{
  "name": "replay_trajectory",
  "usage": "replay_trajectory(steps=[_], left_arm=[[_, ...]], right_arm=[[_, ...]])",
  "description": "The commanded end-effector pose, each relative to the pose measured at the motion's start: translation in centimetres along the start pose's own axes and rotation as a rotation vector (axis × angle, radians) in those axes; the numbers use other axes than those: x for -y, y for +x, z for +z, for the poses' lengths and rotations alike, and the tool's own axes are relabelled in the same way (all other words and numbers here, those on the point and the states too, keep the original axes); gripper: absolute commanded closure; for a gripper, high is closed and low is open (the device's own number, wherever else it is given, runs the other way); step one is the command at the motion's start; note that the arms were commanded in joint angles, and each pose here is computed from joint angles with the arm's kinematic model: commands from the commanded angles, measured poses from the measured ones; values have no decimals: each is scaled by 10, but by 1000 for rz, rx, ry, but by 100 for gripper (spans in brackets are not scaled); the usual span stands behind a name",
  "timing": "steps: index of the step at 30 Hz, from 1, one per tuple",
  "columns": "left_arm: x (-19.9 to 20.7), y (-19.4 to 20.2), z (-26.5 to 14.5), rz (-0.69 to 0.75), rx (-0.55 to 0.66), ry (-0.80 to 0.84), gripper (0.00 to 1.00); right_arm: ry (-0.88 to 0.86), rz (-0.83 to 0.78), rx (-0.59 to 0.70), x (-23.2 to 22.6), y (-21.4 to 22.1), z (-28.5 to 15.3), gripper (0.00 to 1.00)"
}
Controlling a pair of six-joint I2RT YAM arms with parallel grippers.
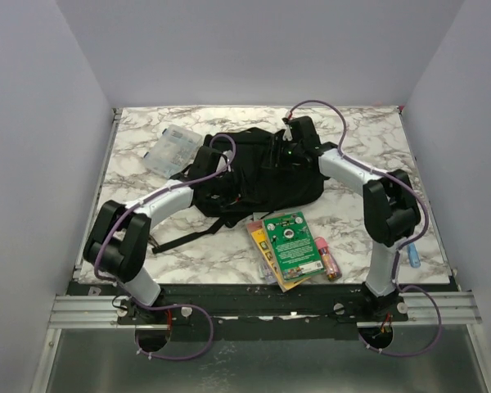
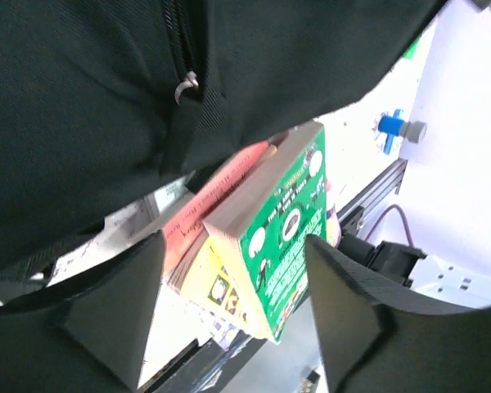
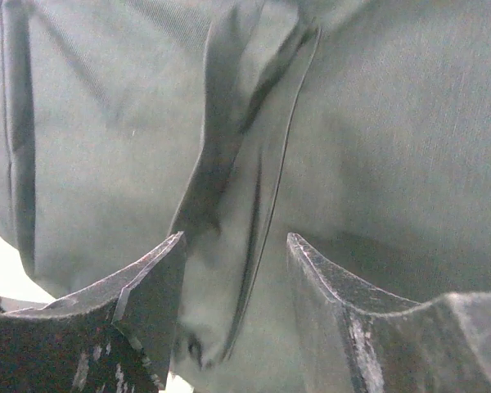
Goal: Pack the student bag
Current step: Unzip the student bag at the center of the board, then adjust the student bag at the center of the board.
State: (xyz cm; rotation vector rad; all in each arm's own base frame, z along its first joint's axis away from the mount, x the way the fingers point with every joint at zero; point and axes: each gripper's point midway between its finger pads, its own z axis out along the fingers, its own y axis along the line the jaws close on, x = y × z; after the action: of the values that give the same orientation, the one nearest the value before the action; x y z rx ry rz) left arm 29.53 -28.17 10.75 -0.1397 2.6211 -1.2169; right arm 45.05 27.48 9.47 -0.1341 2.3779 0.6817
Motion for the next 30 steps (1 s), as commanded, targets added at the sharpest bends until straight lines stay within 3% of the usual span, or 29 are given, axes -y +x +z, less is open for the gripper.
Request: replay_trajectory(steps=[1,2,7,11,20,27,30], left_arm=[[21,21,-32,110,-4,69,15],[24,23,-39,132,1,73,2],[48,30,-75,240,37,108,2],[58,34,-96,313,73,123,2],[47,26,-116,319,202,26,2],[32,18,-110,248,250,-37,2],[34,11,-103,249,234,-44,2]], right_arm=[[34,-22,-30,-7,20,-41,42],[44,-22,-32,-6,24,-50,41],[148,-11,5,11,38,-101,35],[124,-16,35,12,52,-119,32],[102,-11,40,-33,30,-51,27],[197,20,49,-19,21,7,28],[195,6,44,-16,22,22,33]])
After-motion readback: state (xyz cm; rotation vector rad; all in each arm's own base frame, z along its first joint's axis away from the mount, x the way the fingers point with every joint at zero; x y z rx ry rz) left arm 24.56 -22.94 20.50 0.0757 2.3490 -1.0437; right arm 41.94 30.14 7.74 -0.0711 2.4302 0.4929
